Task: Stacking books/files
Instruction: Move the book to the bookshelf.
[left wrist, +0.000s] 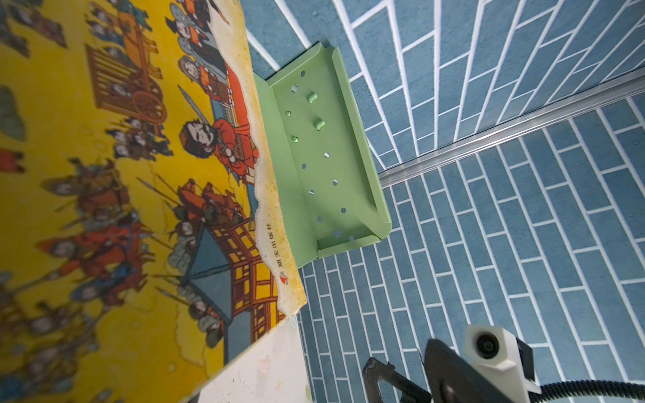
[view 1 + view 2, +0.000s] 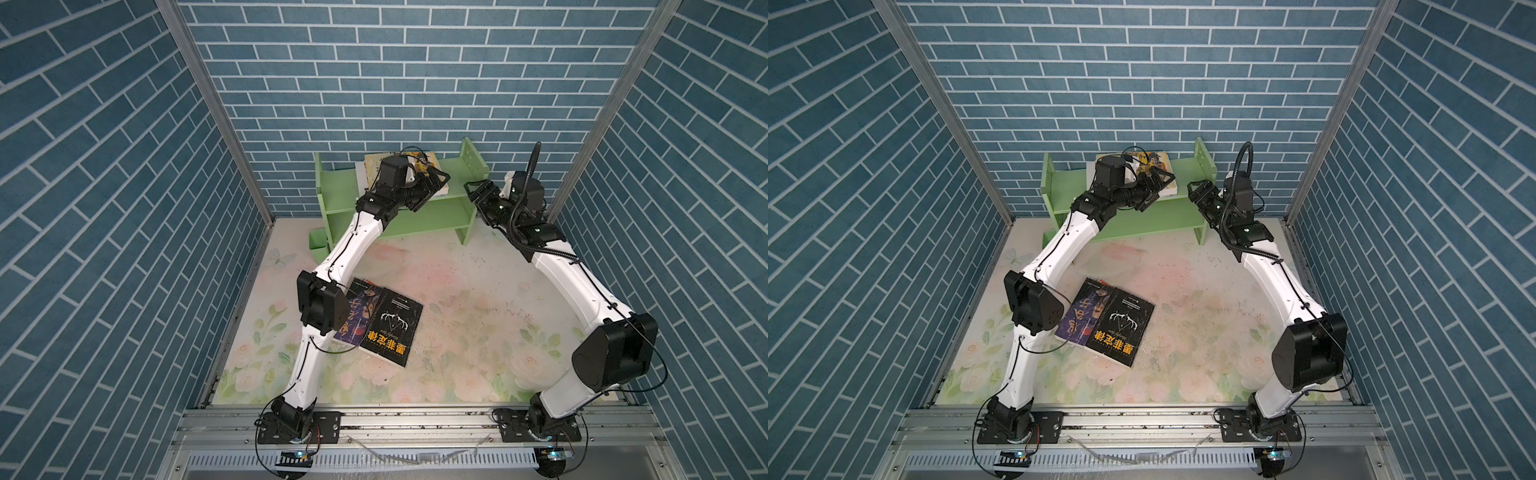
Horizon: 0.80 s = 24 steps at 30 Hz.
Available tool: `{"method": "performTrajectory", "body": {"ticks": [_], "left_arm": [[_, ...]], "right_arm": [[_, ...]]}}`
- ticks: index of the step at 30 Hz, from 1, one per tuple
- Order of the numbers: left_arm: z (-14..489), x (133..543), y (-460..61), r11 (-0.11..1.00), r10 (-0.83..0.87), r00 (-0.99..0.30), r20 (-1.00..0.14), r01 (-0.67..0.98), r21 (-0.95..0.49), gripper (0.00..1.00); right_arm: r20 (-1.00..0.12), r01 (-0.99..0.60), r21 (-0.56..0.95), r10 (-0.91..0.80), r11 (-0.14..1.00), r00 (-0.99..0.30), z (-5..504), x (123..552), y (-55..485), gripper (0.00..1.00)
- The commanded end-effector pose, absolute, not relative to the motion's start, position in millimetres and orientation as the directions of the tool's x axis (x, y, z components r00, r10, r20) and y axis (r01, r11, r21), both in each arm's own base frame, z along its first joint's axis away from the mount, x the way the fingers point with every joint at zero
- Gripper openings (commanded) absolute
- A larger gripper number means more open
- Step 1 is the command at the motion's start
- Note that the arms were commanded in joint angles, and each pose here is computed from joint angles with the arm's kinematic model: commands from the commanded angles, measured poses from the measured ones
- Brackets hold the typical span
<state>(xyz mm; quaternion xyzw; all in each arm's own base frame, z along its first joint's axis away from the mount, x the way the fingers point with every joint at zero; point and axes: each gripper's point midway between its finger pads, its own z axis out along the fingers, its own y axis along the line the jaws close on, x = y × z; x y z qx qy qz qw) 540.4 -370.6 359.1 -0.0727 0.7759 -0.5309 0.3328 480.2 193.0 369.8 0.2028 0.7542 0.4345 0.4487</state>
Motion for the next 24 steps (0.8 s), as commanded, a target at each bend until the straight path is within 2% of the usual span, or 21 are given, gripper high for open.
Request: {"method": "performTrajectory", "body": {"ticks": [1, 17, 24], "left_arm": [[375.8, 539.1, -374.7, 0.385, -0.471, -0.758, -0.451, 0.283, -0.879, 1.0], [375.2, 539.4, -374.7, 0.373, -0.472, -0.767, -0.435, 0.274, -0.887, 1.0], [395.3, 528.6, -372.5, 0.352, -0.464, -0.765, -0.447, 0.304, -0.885, 1.0]], "right_arm": [[-0.52, -0.09, 0.828, 0.698, 0.553, -0.492, 376.8, 474.7, 184.8, 0.75], [-0.519, -0.096, 0.831, 0.7, 0.549, -0.491, 377.9, 474.4, 184.8, 0.75], [-0.522, -0.096, 0.831, 0.707, 0.549, -0.477, 380.0, 469.7, 181.4, 0.75]]}}
